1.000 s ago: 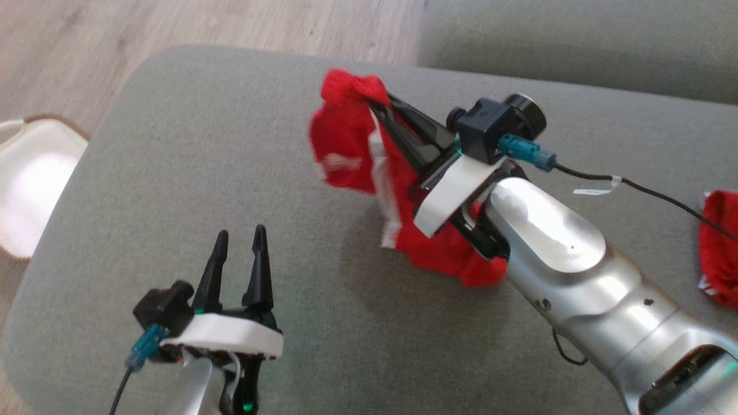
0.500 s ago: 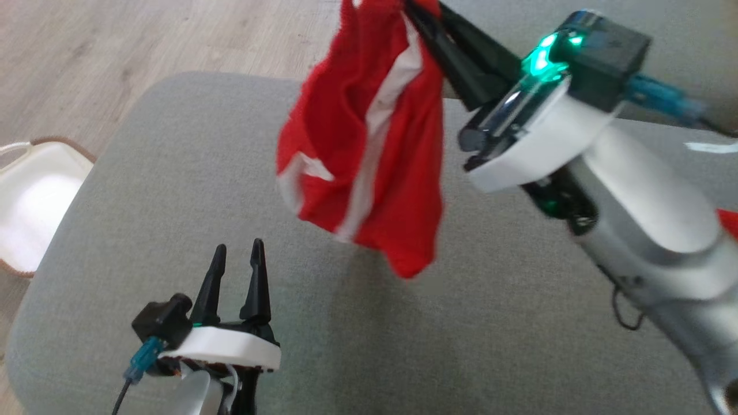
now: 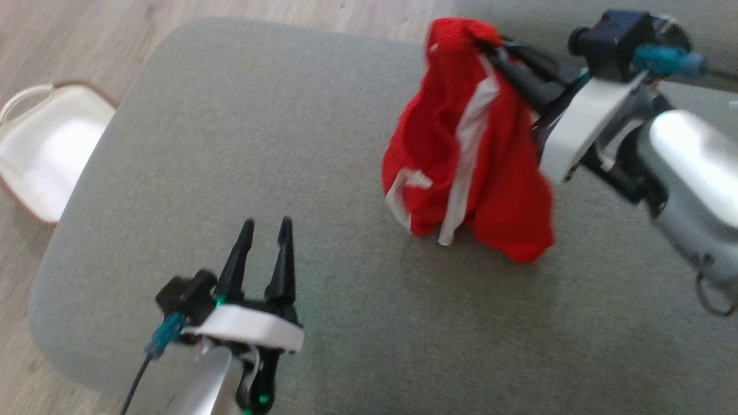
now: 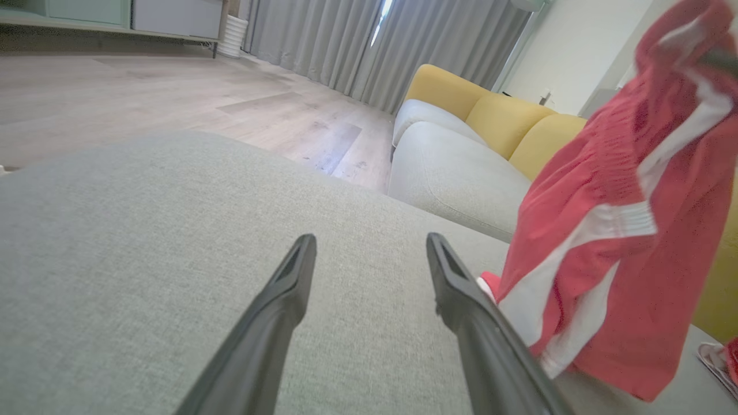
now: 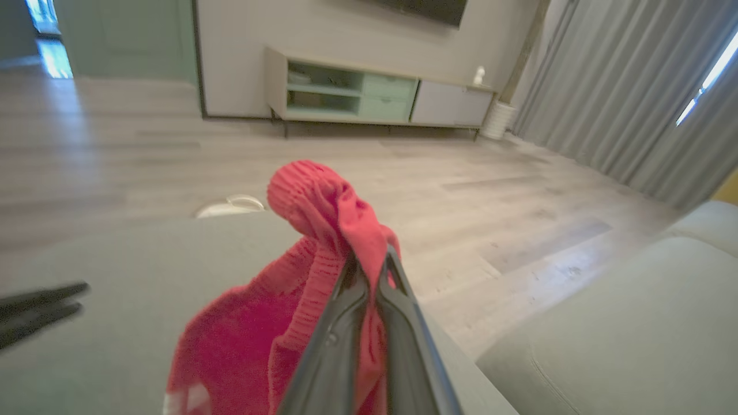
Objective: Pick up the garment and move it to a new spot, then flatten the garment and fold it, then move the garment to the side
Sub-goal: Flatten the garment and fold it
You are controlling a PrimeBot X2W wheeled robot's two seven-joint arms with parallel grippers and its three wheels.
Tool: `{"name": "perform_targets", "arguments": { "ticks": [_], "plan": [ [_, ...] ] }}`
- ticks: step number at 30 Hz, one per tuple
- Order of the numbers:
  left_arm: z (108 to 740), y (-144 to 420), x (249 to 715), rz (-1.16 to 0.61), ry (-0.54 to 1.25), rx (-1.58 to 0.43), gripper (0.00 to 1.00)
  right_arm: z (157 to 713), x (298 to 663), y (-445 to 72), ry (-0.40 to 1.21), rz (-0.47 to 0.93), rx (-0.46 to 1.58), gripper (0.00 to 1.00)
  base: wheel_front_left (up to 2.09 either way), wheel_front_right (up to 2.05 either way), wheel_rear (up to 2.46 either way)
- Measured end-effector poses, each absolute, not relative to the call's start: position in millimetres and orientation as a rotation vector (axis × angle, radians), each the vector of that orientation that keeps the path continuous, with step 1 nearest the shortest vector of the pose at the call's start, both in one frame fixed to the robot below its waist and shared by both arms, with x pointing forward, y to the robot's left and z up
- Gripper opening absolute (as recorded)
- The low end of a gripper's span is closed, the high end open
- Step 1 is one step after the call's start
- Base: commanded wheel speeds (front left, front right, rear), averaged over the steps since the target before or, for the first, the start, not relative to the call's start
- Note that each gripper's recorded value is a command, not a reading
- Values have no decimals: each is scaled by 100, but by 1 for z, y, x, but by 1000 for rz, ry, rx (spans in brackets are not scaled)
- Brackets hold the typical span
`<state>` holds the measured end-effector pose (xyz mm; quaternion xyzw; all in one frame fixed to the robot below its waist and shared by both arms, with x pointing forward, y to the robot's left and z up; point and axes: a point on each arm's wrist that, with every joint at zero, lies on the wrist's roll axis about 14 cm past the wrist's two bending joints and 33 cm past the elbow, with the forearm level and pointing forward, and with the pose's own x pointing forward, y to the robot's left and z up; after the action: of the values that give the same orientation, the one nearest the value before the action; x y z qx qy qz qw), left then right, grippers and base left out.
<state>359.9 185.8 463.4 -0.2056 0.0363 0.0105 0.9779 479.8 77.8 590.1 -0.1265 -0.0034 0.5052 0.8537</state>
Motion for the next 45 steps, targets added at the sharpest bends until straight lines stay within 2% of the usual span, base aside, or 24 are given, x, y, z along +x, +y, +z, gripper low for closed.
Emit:
{"name": "perform_targets", "arguments": {
  "ticks": [1,2,3,6,10,15,21,29,37,45],
  "plan": [
    [466,186,364,16,69,-407,100,578,493,74,24,1043,-312,11,0,0,0],
    [467,187,367,16,66,-403,100,569,507,71,42,1019,-354,85,0,0,0],
    [468,188,370,19,64,-405,100,561,522,67,61,989,-386,100,0,0,0],
    [465,192,374,29,76,-404,100,542,563,54,91,906,-493,100,0,0,0],
    [455,198,372,58,104,-404,100,539,597,51,68,825,-442,100,0,0,0],
    [454,197,377,56,101,-414,100,534,588,59,26,815,-373,100,0,0,0],
    [466,187,390,14,63,-424,100,537,572,29,28,709,-219,100,0,0,0],
    [474,166,389,-46,40,-436,100,562,536,-19,-76,575,-62,100,0,0,0],
    [482,147,379,-102,23,-436,100,521,444,-59,-67,436,10,100,0,0,0],
    [488,139,373,-129,7,-423,100,509,397,-86,-60,349,72,100,0,0,0]
  ]
}}
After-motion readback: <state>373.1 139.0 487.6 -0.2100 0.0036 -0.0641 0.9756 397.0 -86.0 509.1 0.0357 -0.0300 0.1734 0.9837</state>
